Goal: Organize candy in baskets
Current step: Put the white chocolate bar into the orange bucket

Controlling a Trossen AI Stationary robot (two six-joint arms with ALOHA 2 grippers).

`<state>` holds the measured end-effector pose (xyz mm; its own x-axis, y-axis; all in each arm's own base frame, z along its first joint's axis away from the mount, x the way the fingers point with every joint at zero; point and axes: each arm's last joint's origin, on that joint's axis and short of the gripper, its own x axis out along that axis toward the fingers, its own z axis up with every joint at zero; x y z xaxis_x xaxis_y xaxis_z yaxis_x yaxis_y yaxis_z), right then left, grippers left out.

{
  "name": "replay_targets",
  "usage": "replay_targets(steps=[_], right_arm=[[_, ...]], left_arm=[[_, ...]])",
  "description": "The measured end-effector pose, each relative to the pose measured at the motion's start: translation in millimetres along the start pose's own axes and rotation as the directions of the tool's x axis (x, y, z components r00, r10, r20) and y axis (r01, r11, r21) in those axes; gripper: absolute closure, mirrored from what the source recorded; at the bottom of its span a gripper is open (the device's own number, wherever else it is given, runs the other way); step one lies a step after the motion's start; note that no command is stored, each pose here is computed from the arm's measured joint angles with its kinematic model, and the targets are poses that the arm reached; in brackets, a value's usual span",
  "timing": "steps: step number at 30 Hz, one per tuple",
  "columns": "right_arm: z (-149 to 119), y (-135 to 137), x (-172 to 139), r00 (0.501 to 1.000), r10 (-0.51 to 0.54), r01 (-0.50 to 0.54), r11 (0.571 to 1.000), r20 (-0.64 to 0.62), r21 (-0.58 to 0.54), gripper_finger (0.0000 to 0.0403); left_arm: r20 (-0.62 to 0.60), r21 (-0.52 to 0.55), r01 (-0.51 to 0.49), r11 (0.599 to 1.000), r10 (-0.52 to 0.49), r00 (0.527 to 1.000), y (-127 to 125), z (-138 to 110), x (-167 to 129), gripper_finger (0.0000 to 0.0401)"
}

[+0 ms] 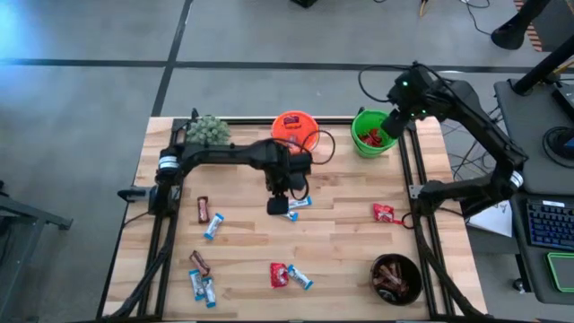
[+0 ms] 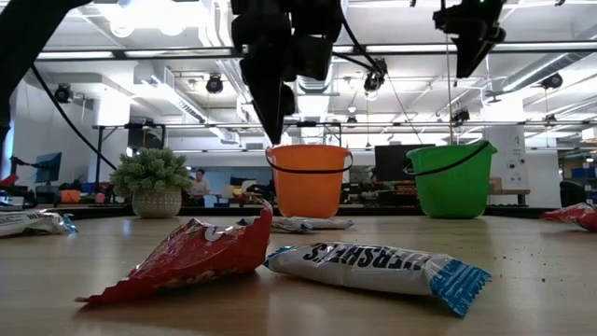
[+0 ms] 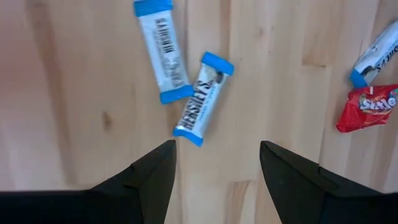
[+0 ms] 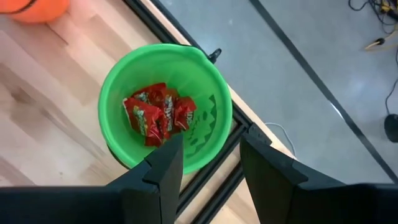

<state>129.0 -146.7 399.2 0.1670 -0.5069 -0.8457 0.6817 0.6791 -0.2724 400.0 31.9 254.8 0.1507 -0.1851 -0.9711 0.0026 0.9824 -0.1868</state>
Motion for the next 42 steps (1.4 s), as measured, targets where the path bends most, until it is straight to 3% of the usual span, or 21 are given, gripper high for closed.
replay_targets(steps=[16,42], right_arm=[[-6,-1,-8,1.0,-0.003,0.0,0.994,0.024,0.112,0.0256],[-6,-1,-8,1.0,-0.001,-0.001,0.994,0.019,0.108,0.0259]], left_arm=[[-0.011,0.055,0.006,0.998,-0.005,1.0,-5,-4,35,0.0187],[-0.107,0.047,0.013,0.999,-0.008,0.994,1,0,104,0.0187]])
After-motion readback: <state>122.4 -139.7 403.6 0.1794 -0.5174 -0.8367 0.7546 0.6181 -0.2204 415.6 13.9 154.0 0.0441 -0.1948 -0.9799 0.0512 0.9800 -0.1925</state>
